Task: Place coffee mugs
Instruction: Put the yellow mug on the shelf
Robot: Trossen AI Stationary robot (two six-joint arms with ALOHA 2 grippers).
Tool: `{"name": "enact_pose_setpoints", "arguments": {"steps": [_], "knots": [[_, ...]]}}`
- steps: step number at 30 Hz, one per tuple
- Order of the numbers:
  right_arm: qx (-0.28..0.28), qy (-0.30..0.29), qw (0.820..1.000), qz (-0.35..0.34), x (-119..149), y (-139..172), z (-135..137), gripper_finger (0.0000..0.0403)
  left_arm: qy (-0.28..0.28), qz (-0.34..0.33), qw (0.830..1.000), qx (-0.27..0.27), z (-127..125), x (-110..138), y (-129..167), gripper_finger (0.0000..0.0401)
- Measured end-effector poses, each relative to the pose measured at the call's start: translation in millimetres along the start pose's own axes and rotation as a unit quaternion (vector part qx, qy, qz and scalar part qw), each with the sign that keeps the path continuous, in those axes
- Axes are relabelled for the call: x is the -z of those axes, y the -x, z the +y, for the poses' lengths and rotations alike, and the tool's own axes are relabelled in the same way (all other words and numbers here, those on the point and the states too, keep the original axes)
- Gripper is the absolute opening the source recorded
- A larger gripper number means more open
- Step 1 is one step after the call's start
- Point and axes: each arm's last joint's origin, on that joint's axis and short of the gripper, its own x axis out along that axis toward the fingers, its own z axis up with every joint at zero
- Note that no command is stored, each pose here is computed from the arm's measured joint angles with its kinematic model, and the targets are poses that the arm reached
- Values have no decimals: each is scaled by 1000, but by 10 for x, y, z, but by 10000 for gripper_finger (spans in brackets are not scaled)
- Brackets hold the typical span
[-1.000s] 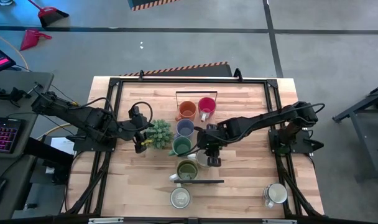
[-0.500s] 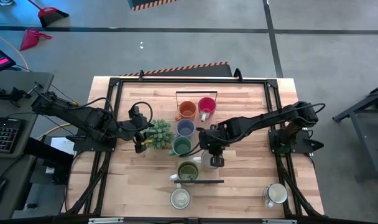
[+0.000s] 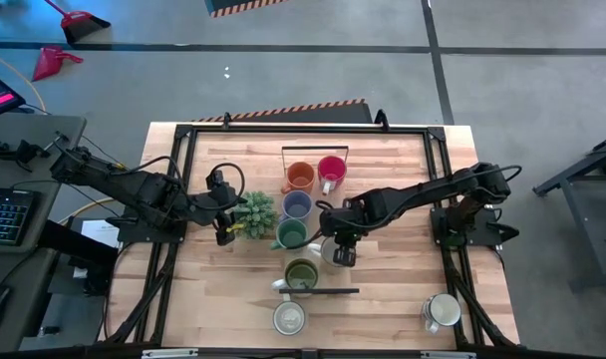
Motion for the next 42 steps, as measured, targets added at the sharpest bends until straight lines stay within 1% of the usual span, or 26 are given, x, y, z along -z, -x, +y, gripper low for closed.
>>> {"name": "enact_pose_setpoints", "arguments": {"steps": [5, 9, 12, 14, 20, 24, 29, 32, 35, 38, 42], "knots": [[12, -29, 999, 6, 18, 5, -15, 1, -9, 0, 1000, 0, 0, 0, 1, 138], [19, -71, 997, 8, 26, 6, -21, 1, -8, 0, 1000, 0, 1, 0, 1, 138], [24, -91, 996, 8, 30, 5, -24, 1, -14, 0, 1000, 0, 0, 0, 1, 138], [32, -113, 993, 9, 40, 6, -32, 1, -19, 0, 1000, 0, 1, 0, 1, 138], [83, -169, 982, 11, 84, 14, -77, 1, -22, 0, 1000, 0, 1, 0, 1, 138], [96, -203, 974, -5, 49, 53, -73, 0, -22, 0, 1000, 0, 1, 0, 1, 138], [122, -266, 956, -20, 20, 155, -86, 0, -23, 0, 1000, 0, 1, 0, 1, 138], [119, -309, 943, -29, 4, 183, -82, 0, -36, 0, 999, 0, 0, 0, 1, 138], [106, -339, 934, -39, -19, 201, -57, 0, -47, 0, 999, 1, 0, 0, 1, 138], [91, -377, 920, -53, -37, 207, -23, 0, -57, 0, 998, 1, 0, 0, 1, 138], [88, -422, 901, -56, -17, 210, 13, 0, -74, 0, 997, 1, 0, -1, 1, 138]]}}
